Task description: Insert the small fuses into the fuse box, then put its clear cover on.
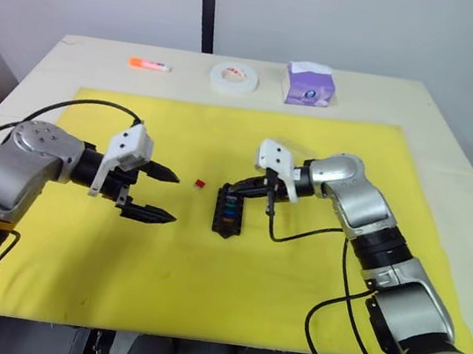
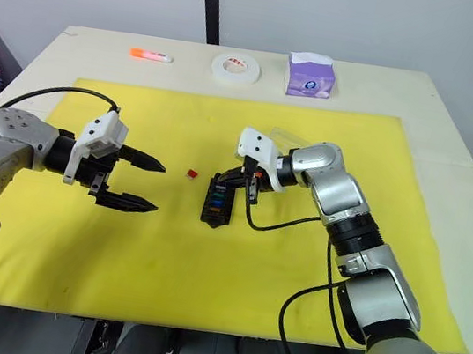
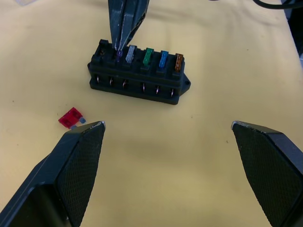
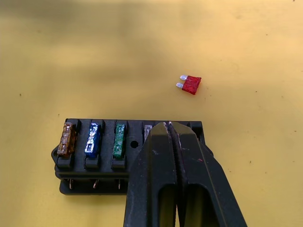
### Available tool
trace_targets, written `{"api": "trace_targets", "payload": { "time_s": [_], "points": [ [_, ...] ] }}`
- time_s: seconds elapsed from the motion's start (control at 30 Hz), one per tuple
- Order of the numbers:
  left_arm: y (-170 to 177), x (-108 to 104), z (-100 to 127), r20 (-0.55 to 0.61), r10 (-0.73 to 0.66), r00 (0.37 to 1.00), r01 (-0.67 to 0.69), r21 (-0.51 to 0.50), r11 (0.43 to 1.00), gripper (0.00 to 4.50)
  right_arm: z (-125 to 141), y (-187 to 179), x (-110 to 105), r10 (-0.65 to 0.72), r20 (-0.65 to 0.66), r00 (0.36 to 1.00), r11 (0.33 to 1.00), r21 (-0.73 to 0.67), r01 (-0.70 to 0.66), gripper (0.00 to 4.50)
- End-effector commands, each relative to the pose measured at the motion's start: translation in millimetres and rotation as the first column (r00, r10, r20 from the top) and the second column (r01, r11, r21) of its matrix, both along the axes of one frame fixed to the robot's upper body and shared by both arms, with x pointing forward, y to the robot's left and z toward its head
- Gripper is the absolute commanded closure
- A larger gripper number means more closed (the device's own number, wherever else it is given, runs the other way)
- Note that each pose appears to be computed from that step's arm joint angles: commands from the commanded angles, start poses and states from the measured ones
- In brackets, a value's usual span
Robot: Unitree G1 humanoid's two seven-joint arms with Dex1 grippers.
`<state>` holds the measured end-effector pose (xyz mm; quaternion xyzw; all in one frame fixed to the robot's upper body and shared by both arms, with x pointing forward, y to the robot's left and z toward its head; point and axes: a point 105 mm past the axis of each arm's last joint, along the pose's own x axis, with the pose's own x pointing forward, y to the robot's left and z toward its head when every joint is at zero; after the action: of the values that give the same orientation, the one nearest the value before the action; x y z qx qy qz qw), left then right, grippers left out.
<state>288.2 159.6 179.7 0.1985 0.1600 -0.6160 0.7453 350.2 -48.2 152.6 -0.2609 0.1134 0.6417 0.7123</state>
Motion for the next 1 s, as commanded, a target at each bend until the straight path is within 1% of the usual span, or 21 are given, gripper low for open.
{"api": "trace_targets", "payload": {
  "time_s": [0.03,0.33,0.53,0.67,0.8,0.9,1.0],
  "points": [
    [2,-1,5,0.031,-0.003,1.000,0.003,0.004,1.000,0.00,-32,-7,-5,-0.030,-0.085,0.996,0.994,-0.106,0.021,4.48],
    [2,-1,4,0.036,-0.001,0.999,0.001,0.006,1.000,0.00,-42,-11,-1,-0.074,-0.099,0.992,0.988,-0.141,0.060,4.48],
    [2,-1,4,0.040,-0.002,0.999,0.002,0.010,1.000,0.00,-37,-10,0,-0.080,-0.095,0.992,0.990,-0.124,0.068,4.48],
    [2,0,4,0.044,-0.003,0.999,0.002,0.012,1.000,0.00,-25,-7,0,-0.068,-0.097,0.993,0.996,-0.059,0.062,4.48],
    [4,0,4,0.043,0.000,0.999,-0.001,0.015,1.000,0.00,12,-2,2,-0.046,-0.080,0.996,0.995,0.089,0.053,4.48],
    [5,1,3,0.041,0.006,0.999,-0.007,0.017,1.000,0.00,37,-3,6,-0.062,-0.072,0.995,0.981,0.178,0.074,4.48],
    [7,3,2,0.038,0.013,0.999,-0.013,0.014,1.000,0.00,47,-8,4,-0.047,-0.093,0.995,0.976,0.209,0.066,4.48]
  ]
}}
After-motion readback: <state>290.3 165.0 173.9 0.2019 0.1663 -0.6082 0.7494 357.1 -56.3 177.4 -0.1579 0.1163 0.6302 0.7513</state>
